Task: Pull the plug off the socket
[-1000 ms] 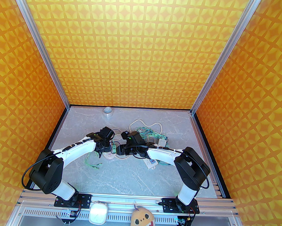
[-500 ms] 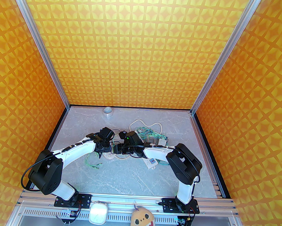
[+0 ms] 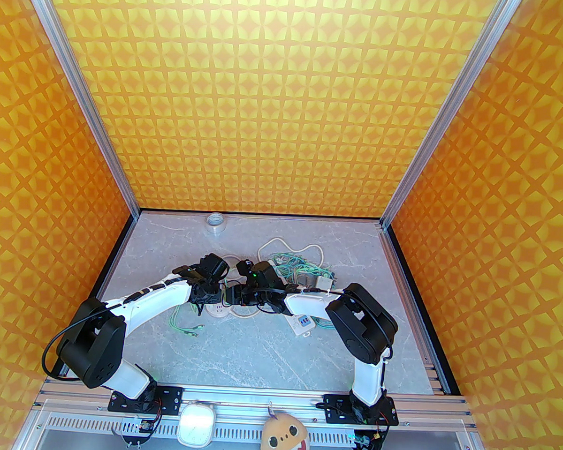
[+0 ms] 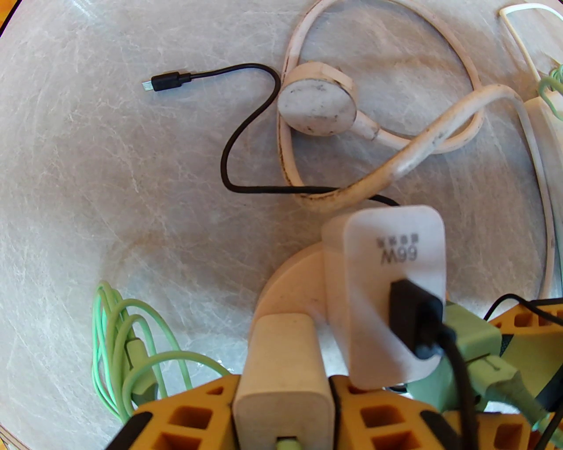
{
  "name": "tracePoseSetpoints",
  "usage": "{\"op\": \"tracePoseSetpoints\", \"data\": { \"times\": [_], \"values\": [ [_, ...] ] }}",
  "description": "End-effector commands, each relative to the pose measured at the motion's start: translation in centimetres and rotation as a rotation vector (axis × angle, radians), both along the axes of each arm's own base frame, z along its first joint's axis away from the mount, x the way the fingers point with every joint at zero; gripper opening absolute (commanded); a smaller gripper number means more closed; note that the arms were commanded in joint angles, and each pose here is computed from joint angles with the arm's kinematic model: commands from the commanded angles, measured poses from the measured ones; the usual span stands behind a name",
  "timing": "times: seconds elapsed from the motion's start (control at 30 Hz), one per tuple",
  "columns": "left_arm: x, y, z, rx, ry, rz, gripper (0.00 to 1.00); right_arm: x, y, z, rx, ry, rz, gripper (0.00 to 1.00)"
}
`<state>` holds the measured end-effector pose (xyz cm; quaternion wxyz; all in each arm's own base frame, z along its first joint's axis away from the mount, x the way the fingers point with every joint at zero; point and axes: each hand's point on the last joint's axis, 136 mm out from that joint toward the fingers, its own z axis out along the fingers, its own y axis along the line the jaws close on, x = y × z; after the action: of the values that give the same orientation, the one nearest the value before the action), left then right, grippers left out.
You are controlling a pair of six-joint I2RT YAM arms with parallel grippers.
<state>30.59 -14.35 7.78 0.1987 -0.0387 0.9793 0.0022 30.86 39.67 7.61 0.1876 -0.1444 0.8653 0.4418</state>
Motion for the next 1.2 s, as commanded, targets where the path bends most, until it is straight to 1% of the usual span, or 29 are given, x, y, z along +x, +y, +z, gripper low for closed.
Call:
{"op": "tracePoseSetpoints", "data": {
  "times": [0.0,0.2,0.27,0.37,0.6,0.77,0.93,1.0,1.1,1.17],
  "values": [
    [-0.8,-0.8,-0.5,-0.013,0.028,-0.038,0.33,-0.2,-1.1,-3.3,-0.070,0.034,-0.026,0.45],
    [-0.6,-1.0,-0.4,-0.027,0.025,-0.027,0.33,-0.4,-1.2,-3.8,-0.077,0.039,-0.025,0.43],
    [-0.5,-1.2,0.0,-0.048,0.015,-0.023,0.33,-0.4,-1.1,-3.9,-0.079,0.042,-0.024,0.43],
    [-0.4,-1.4,0.9,-0.073,-0.007,-0.009,0.33,-0.5,-1.2,-4.1,-0.091,0.042,-0.026,0.39],
    [-0.2,-1.3,2.1,-0.107,-0.045,0.017,0.32,-0.9,-0.9,-4.3,-0.114,0.040,-0.016,0.37],
    [-0.4,-1.0,1.5,-0.020,-0.021,-0.003,0.30,-1.0,-1.0,-4.4,-0.126,0.040,-0.019,0.36],
    [-0.6,-1.2,1.0,0.113,-0.027,-0.038,0.30,-1.0,-1.0,-4.7,-0.144,0.042,-0.021,0.36],
    [-1.0,-1.9,0.7,0.160,-0.022,-0.070,0.30,-1.1,-1.0,-4.7,-0.150,0.043,-0.018,0.35],
    [-1.0,-2.3,0.4,0.188,-0.020,-0.087,0.30,-1.1,-1.0,-4.8,-0.157,0.045,-0.018,0.34],
    [-0.9,-2.5,0.3,0.183,-0.024,-0.083,0.30,-1.1,-1.0,-4.9,-0.160,0.047,-0.018,0.34]
  ]
}}
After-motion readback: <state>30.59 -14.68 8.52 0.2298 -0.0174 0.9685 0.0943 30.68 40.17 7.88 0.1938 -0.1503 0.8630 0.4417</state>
